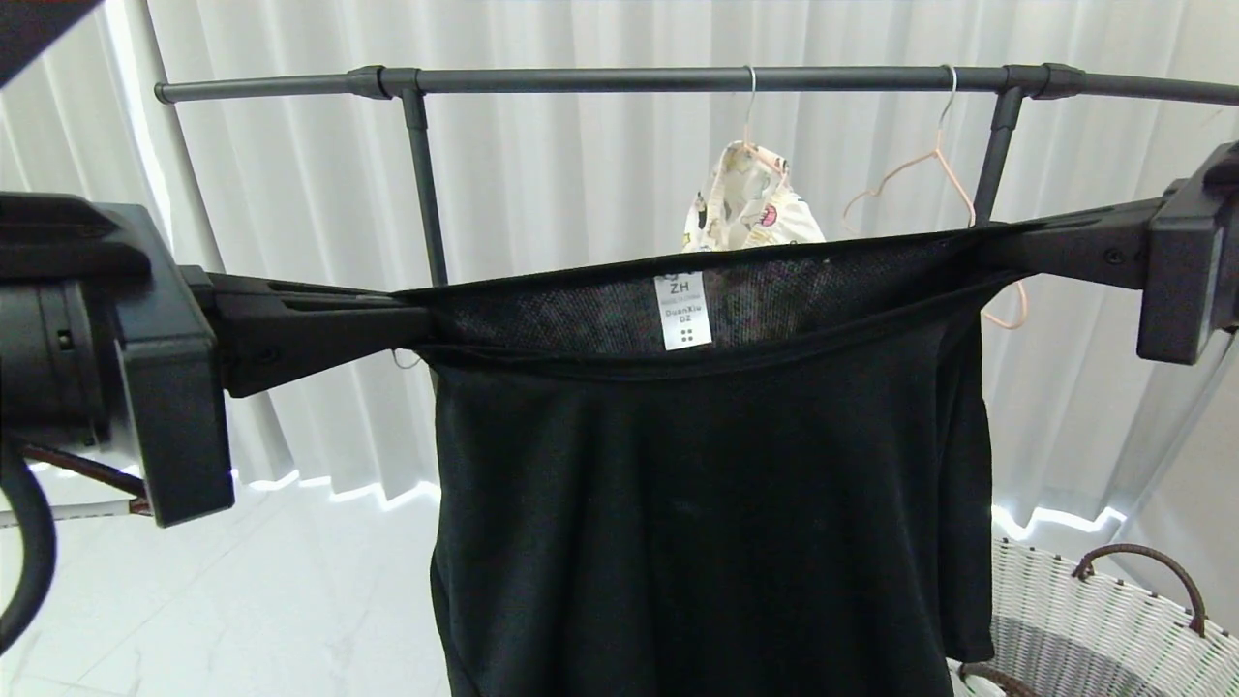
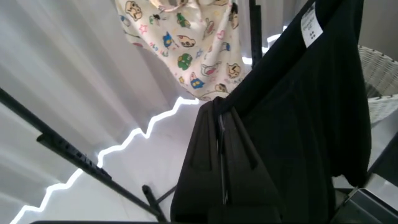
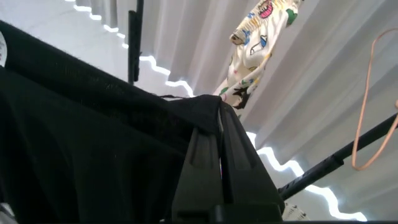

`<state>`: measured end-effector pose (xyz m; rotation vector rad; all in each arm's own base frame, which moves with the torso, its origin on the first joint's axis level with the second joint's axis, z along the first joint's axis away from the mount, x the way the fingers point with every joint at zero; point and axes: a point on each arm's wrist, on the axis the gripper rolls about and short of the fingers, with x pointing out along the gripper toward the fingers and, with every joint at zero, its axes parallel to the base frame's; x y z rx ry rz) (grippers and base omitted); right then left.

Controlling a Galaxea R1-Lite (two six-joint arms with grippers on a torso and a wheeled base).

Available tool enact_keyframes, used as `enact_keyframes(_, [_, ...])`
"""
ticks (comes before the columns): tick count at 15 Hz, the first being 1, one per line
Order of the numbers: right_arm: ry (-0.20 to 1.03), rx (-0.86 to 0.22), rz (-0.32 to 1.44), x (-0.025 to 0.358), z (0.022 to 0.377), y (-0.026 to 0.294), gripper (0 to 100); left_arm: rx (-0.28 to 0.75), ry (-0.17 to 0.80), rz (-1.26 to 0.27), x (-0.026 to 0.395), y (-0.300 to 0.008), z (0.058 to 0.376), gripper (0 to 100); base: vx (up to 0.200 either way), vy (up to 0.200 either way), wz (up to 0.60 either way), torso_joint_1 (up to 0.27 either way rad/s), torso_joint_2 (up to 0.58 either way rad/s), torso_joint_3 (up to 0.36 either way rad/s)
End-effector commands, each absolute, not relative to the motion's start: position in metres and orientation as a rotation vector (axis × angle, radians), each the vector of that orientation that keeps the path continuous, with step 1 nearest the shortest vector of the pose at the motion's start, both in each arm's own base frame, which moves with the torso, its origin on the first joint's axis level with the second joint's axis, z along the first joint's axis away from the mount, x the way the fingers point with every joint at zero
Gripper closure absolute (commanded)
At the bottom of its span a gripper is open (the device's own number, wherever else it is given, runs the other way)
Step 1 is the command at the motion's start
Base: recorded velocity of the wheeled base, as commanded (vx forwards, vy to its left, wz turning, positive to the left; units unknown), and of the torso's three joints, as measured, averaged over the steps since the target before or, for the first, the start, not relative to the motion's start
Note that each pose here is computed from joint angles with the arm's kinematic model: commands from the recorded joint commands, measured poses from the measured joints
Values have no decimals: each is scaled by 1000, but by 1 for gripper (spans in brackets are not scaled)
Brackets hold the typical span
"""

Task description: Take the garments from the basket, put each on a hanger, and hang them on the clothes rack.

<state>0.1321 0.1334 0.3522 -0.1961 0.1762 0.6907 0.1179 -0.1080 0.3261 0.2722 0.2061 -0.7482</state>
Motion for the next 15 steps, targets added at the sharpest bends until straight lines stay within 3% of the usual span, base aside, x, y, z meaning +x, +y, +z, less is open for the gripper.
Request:
enact_keyframes(1, [172, -202, 693, 127, 354, 129, 100, 276, 198, -769, 114, -110, 327, 100, 0, 0, 0, 0, 0, 0])
enact_keyframes(4, [182, -211, 691, 119, 355, 120, 100, 272, 178, -768, 114, -110, 330, 100, 0, 0, 0, 0, 0, 0])
enact_keyframes(7, [210, -224, 698, 99, 356, 99, 100, 248, 62, -759, 122, -117, 340, 100, 0, 0, 0, 0, 0, 0])
enact_keyframes(8, [221, -217, 769, 82, 357, 85, 100, 252, 10, -745, 130, -125, 343, 100, 0, 0, 0, 0, 0, 0])
enact_keyframes(10, [277, -229, 948, 61, 354, 73, 100, 254, 9, -731, 141, -135, 341, 100, 0, 0, 0, 0, 0, 0])
enact_keyframes(12, [296, -253, 1078, 51, 351, 78, 100, 251, 1, -732, 148, -142, 342, 100, 0, 0, 0, 0, 0, 0])
enact_keyframes(15, [300, -268, 1115, 56, 350, 93, 100, 247, -9, -732, 153, -147, 347, 100, 0, 0, 0, 0, 0, 0])
